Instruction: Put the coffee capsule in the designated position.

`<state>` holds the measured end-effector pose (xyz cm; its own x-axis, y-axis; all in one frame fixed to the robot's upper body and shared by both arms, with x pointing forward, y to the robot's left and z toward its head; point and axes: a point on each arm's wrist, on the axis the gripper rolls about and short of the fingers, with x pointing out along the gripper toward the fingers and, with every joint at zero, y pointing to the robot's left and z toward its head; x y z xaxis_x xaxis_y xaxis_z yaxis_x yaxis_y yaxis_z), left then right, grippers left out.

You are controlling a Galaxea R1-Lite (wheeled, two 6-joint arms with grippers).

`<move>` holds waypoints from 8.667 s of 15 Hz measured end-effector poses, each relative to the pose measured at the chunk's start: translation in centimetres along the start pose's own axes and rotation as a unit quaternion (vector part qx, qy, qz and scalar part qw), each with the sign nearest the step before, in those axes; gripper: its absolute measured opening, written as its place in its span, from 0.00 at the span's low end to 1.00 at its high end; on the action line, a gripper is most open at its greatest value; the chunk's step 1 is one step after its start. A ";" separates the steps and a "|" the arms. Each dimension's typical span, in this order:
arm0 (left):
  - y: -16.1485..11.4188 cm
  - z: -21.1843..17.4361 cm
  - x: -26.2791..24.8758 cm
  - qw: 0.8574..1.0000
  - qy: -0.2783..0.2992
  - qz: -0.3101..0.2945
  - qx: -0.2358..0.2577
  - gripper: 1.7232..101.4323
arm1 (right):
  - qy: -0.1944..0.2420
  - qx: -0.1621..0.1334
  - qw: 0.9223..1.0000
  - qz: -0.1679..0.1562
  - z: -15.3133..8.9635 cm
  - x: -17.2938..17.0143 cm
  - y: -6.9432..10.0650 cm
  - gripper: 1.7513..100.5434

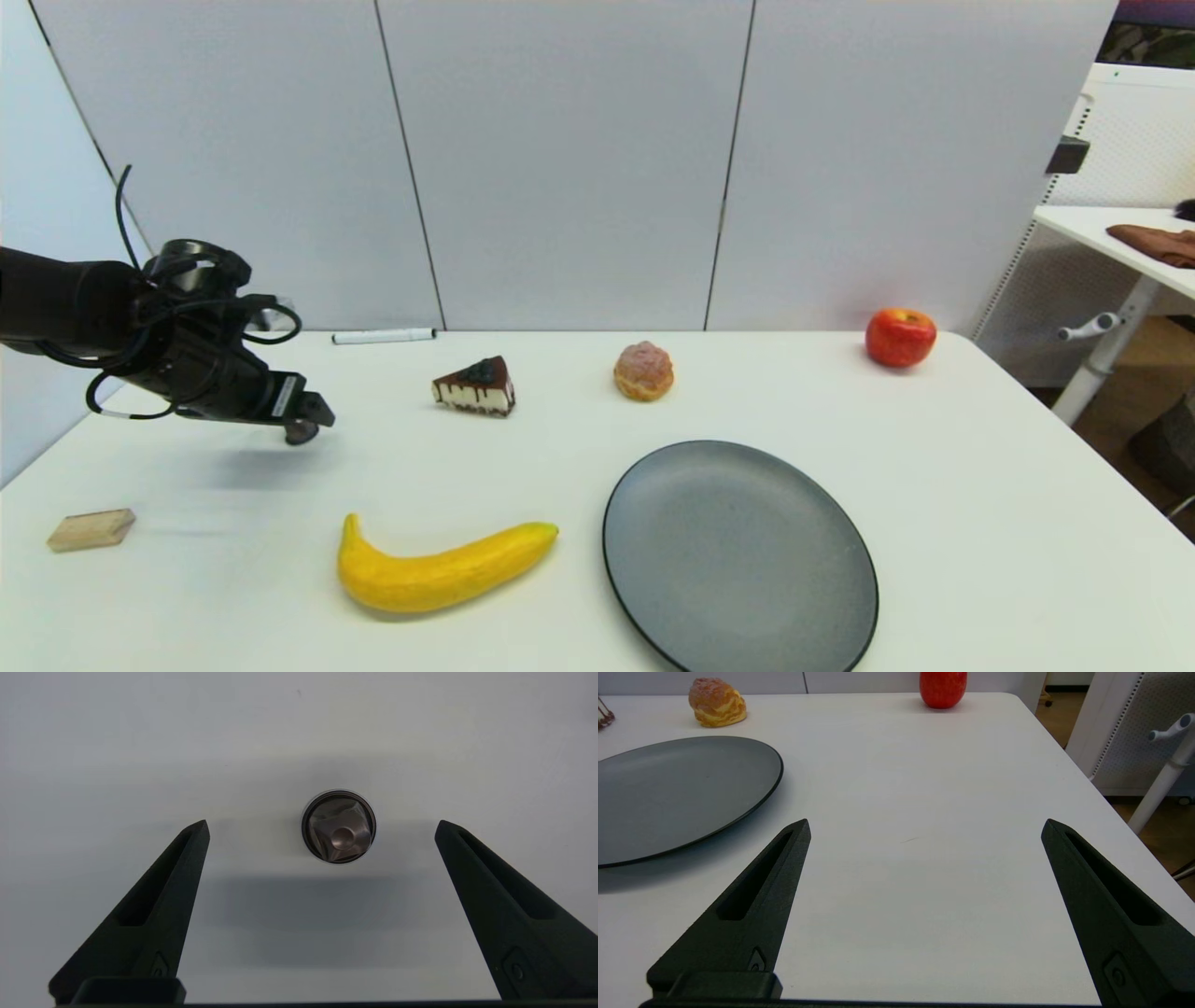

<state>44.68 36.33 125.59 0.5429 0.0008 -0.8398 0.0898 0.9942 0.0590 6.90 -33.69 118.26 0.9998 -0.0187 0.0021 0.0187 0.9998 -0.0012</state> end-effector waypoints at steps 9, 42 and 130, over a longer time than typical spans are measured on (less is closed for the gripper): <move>-0.1 0.3 1.2 1.000 0.007 -0.004 0.001 0.96 | 0.000 0.000 1.000 0.000 0.0 0.0 0.0 0.97; 0.6 0.1 1.1 1.000 0.012 -0.019 -0.011 0.96 | 0.000 0.000 1.000 0.000 0.0 0.0 0.0 0.97; -6.4 -29.7 -16.3 0.886 -0.460 0.012 0.053 0.95 | 0.000 0.000 1.000 0.000 0.0 0.0 0.0 0.97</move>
<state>10.49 33.16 122.83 0.9923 -0.1156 -0.0442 0.1213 0.9792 0.1628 6.90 -33.69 118.26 0.9998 -0.0183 0.0030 0.0183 0.9998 -0.0012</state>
